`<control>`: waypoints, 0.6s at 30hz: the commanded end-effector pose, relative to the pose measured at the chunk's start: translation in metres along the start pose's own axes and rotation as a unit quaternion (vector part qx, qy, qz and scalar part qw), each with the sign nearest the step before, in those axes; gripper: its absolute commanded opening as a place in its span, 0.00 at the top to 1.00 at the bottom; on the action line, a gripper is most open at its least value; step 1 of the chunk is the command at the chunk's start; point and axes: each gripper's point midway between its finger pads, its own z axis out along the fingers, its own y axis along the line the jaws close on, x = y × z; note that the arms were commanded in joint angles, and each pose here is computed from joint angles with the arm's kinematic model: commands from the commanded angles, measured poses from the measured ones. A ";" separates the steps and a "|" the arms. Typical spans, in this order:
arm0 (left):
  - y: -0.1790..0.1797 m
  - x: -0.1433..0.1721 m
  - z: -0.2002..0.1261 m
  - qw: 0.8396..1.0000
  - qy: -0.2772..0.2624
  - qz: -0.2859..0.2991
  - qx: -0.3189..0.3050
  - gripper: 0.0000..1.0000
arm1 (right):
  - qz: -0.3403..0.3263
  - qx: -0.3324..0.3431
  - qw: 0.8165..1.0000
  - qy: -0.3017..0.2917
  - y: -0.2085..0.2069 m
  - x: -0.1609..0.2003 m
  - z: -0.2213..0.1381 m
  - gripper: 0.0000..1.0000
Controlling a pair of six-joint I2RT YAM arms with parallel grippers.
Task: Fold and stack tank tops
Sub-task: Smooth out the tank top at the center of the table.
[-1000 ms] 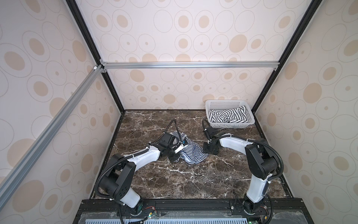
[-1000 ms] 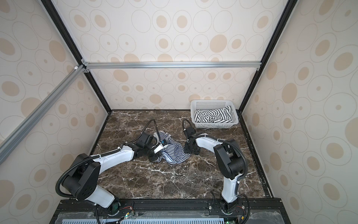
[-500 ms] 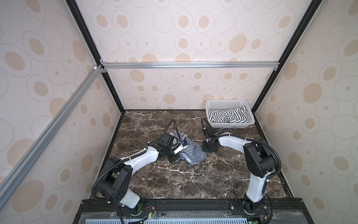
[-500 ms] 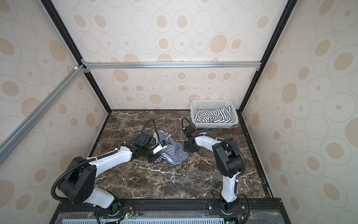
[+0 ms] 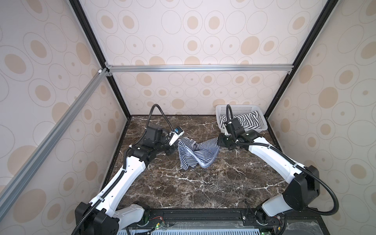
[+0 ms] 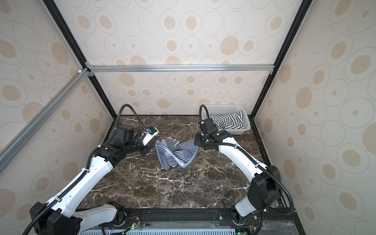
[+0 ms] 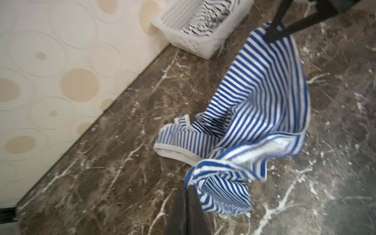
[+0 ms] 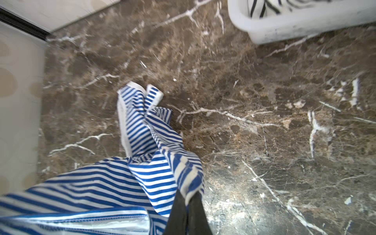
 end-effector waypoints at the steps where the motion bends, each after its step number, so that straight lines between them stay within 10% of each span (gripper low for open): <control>1: 0.029 -0.036 -0.038 0.999 -0.042 0.003 -0.030 1.00 | -0.009 -0.015 1.000 -0.026 0.012 -0.017 -0.039 1.00; 7: 0.040 -0.044 -0.046 0.999 -0.045 0.011 -0.024 1.00 | -0.018 -0.021 0.998 -0.057 0.020 -0.035 -0.071 1.00; 18: -0.030 0.081 0.009 0.983 0.077 0.094 0.140 1.00 | -0.009 0.034 0.998 0.043 -0.027 0.038 -0.012 1.00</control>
